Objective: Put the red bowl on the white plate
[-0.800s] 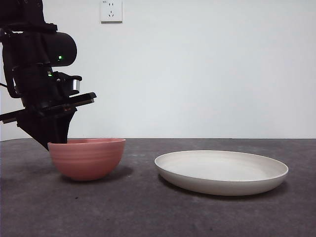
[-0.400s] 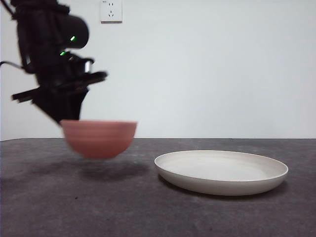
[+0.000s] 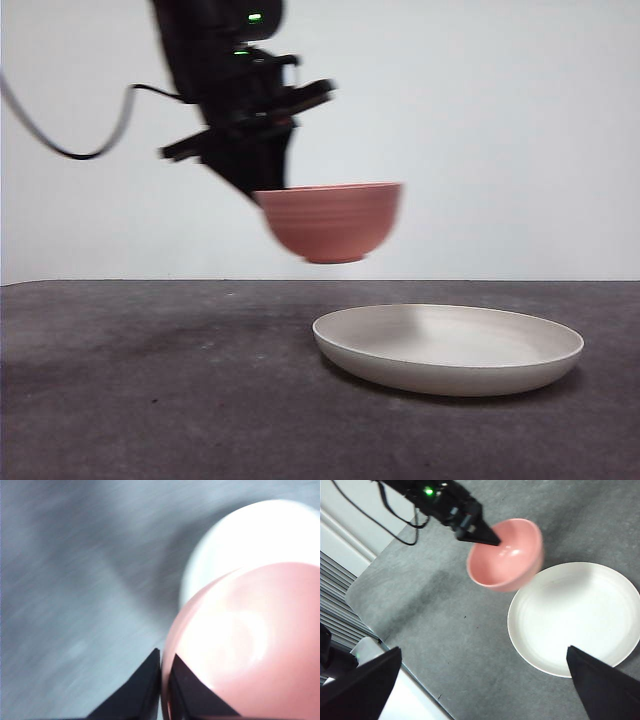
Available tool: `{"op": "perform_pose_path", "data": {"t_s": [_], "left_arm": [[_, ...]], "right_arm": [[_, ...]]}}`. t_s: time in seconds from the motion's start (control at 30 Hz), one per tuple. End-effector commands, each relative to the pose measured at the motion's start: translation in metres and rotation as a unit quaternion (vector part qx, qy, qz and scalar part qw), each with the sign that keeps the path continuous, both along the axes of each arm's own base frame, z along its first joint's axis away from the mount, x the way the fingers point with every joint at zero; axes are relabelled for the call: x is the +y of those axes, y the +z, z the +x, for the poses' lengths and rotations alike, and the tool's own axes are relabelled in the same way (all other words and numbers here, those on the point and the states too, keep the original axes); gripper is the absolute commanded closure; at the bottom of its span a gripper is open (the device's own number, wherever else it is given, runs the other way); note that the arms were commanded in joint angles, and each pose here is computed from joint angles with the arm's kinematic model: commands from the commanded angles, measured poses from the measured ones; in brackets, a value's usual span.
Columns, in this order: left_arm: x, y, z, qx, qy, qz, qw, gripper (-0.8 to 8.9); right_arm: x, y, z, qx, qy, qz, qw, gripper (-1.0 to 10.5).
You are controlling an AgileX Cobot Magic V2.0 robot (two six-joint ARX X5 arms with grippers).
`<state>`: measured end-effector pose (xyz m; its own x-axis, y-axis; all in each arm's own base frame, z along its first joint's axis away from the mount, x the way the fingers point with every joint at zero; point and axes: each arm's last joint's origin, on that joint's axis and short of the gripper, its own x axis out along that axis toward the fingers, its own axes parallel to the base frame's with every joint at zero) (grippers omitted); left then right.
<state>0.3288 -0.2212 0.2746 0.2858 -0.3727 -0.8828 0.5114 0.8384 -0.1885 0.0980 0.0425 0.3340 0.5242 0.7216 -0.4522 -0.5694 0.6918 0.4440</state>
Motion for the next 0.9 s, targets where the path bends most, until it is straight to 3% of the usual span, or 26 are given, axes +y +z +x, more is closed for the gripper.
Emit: {"op": "perform_pose_path", "data": {"t_s": [0.03,0.4,0.57,0.9], "left_arm": [[-0.025,-0.002,0.007,-0.005,-0.020,-0.002,1.000,8.04],[-0.094,-0.033,0.015,0.011,-0.068,0.027,0.997,8.04],[-0.105,-0.051,0.012,0.015,-0.083,0.055,0.995,8.04],[-0.106,-0.056,0.012,0.012,-0.104,0.064,0.992,8.04]], "right_arm": [[0.000,0.005,0.000,-0.007,0.000,0.005,1.000,3.9],[0.000,0.005,0.000,-0.007,0.000,0.005,1.000,3.9],[0.000,0.005,0.000,-0.007,0.000,0.005,1.000,3.9],[0.000,0.005,0.000,-0.007,0.000,0.005,1.000,3.9]]}}
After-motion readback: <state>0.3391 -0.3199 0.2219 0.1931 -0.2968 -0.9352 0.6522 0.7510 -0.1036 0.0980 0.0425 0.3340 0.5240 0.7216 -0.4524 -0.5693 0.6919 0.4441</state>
